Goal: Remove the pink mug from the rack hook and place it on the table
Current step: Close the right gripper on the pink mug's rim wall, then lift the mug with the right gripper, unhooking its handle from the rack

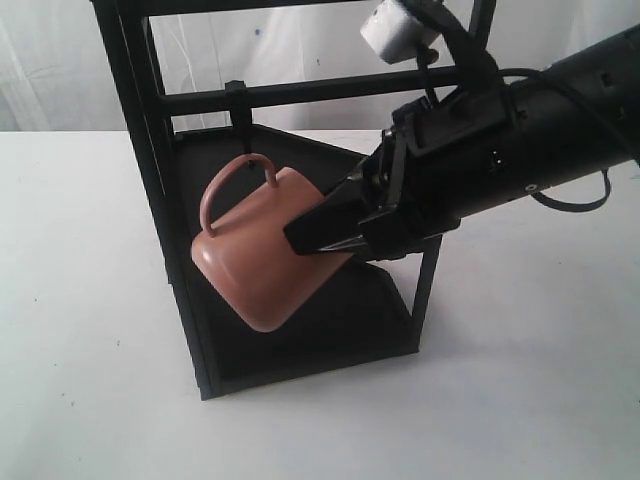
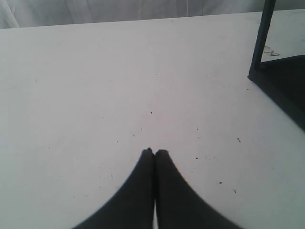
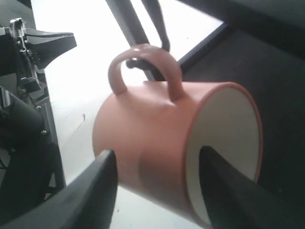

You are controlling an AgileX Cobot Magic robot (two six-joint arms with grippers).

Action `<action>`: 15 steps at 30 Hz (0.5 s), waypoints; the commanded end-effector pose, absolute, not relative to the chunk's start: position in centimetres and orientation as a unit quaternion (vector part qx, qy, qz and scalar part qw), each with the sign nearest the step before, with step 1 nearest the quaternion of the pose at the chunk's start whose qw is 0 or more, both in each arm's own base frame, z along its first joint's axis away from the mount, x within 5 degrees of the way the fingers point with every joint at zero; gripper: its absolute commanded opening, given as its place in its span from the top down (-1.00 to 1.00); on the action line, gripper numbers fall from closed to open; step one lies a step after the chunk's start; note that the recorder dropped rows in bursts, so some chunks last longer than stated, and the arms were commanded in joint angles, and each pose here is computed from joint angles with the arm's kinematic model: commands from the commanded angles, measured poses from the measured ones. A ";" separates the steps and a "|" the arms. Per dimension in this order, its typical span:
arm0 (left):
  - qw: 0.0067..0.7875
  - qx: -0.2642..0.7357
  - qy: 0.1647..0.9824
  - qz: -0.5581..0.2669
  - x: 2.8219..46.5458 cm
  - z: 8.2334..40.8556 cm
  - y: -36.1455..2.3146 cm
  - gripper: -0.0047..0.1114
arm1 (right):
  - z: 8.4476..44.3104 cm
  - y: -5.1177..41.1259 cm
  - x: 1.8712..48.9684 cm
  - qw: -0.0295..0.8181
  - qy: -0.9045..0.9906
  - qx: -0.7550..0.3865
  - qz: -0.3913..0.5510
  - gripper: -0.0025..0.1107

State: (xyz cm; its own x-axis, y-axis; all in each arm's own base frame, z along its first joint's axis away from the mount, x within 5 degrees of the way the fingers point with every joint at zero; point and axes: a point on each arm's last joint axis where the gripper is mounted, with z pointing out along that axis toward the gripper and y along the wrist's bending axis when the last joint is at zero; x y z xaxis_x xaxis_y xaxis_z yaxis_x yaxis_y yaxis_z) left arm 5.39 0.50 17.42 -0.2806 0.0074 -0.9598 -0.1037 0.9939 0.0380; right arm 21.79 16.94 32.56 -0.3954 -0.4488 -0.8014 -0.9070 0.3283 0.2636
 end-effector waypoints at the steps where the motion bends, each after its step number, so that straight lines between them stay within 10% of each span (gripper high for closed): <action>1: 0.601 -0.030 0.798 0.041 5.4 17.4 0.4 0.92 | 32.6 17.3 21.1 0.298 0.739 -0.467 0.384 0.09; 15: 0.601 -0.030 0.798 0.041 5.4 17.4 0.4 0.92 | 32.5 18.3 20.2 0.296 0.716 -0.503 0.382 0.25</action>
